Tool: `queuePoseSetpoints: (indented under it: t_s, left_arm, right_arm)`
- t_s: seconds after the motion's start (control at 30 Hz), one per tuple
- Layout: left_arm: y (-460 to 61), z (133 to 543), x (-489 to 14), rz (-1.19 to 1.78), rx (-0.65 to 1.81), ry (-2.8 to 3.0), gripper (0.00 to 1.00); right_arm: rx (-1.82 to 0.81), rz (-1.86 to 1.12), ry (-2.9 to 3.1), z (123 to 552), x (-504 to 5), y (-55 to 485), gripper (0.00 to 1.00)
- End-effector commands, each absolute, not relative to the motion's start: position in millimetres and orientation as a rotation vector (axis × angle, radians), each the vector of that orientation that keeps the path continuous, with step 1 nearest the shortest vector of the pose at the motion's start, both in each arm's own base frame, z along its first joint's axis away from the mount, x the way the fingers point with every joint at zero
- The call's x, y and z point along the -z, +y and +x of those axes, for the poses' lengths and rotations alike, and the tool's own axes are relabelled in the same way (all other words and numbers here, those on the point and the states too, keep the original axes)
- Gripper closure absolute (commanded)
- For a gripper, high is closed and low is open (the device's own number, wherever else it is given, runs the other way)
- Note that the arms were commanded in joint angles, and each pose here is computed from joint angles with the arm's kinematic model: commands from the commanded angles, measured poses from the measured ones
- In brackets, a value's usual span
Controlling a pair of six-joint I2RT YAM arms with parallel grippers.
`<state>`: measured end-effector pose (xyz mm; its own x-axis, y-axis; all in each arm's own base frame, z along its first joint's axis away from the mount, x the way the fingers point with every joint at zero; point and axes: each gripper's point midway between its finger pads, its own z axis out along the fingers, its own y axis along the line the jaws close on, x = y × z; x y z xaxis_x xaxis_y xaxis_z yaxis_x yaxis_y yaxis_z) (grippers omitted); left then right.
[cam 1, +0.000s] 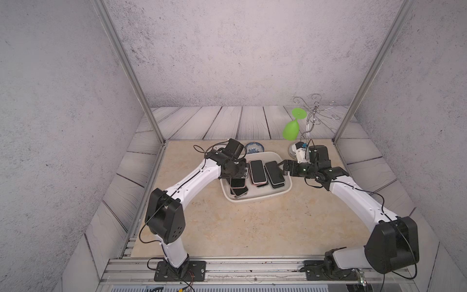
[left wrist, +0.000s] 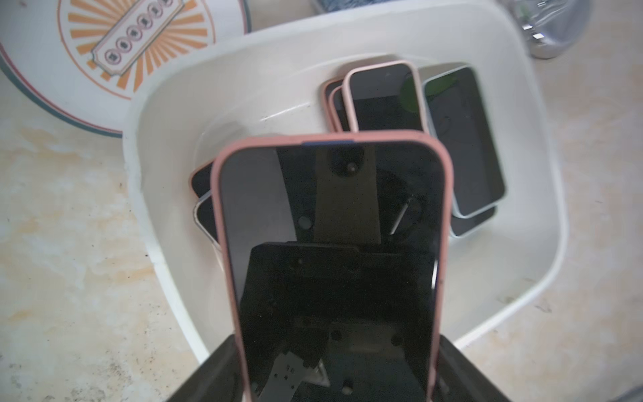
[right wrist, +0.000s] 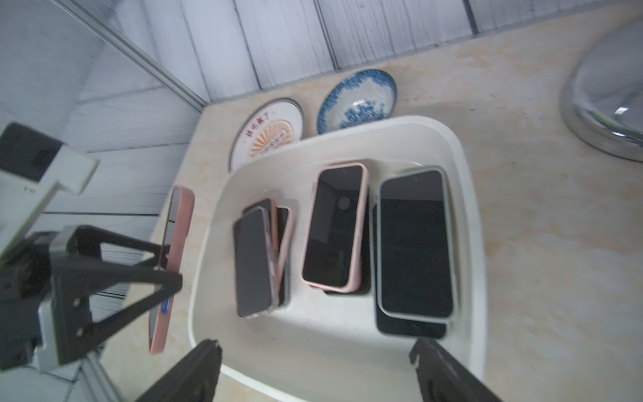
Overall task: Take the phone out of the storage box
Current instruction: Pick up the phone from the storage box.
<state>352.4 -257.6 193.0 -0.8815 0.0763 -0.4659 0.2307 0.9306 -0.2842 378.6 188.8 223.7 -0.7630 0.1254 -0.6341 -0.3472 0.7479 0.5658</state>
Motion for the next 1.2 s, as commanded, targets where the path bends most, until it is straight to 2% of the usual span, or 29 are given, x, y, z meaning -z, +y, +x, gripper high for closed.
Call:
queuePoseSetpoints:
  t_s: [0.0, 0.27, 0.53, 0.63, 0.77, 0.83, 0.9, 0.93, 1.03, 1.07, 1.17]
  left_arm:
    - [-269, 330, -200, 0.362, 0.587, 2.614, 0.63]
    - [-262, 321, -204, 0.356, 0.599, 2.587, 0.65]
    - [-263, 321, -207, 0.355, 0.612, 2.575, 0.67]
    - [-263, 321, -206, 0.353, 0.605, 2.575, 0.67]
    - [-264, 323, -203, 0.350, 0.600, 2.575, 0.67]
    - [-264, 324, -204, 0.347, 0.600, 2.568, 0.68]
    - [-261, 324, -205, 0.341, 0.591, 2.563, 0.67]
    - [-260, 324, -208, 0.337, 0.590, 2.557, 0.61]
    - [-248, 324, -224, 0.300, 0.596, 2.519, 0.21]
    - [-240, 323, -233, 0.282, 0.601, 2.495, 0.13]
    - [-211, 318, -263, 0.220, 0.633, 2.411, 0.05]
  right_arm:
    - [-1.224, -0.168, 2.174, 390, -260, 229, 0.11]
    - [-1.315, -0.239, 2.293, 394, -244, 292, 0.18]
    - [-1.345, -0.317, 2.419, 368, -202, 339, 0.23]
    - [-1.377, -0.344, 2.420, 360, -200, 351, 0.30]
    - [-1.431, -0.393, 2.436, 348, -197, 366, 0.49]
    - [-1.483, -0.410, 2.436, 343, -198, 369, 0.73]
    - [-1.493, -0.416, 2.439, 339, -200, 365, 0.86]
    - [-1.491, -0.421, 2.439, 338, -201, 361, 0.94]
    - [-1.430, -0.483, 2.454, 323, -210, 342, 0.99]
    - [-1.404, -0.500, 2.465, 316, -211, 334, 1.00]
    - [-1.318, -0.504, 2.520, 290, -202, 305, 1.00]
